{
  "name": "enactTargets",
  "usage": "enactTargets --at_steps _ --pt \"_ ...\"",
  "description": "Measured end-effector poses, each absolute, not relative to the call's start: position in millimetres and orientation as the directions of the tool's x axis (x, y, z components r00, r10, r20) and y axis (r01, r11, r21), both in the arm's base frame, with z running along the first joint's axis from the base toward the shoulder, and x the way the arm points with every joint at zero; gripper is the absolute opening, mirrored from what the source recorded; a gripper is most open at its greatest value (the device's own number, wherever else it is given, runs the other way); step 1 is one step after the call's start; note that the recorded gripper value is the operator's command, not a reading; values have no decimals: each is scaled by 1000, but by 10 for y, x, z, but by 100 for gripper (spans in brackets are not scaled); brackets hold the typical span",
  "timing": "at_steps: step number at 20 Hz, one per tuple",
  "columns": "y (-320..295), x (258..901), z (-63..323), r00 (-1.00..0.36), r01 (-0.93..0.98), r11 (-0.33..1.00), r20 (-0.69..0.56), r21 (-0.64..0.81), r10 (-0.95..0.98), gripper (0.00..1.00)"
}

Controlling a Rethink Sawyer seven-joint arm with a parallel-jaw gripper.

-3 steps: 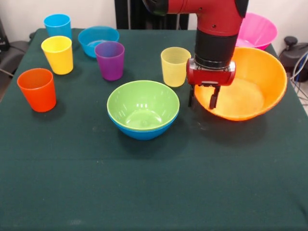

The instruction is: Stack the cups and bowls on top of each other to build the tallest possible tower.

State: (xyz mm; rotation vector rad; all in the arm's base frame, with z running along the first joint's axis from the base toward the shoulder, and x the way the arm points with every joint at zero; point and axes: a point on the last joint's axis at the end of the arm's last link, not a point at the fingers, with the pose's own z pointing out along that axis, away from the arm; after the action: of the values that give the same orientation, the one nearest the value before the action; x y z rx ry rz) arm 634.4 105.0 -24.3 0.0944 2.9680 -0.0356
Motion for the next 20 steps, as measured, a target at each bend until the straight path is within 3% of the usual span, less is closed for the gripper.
enactTargets --at_steps 20 --pt "930 6435 -153 -979 85 996 -190 -14 81 0"
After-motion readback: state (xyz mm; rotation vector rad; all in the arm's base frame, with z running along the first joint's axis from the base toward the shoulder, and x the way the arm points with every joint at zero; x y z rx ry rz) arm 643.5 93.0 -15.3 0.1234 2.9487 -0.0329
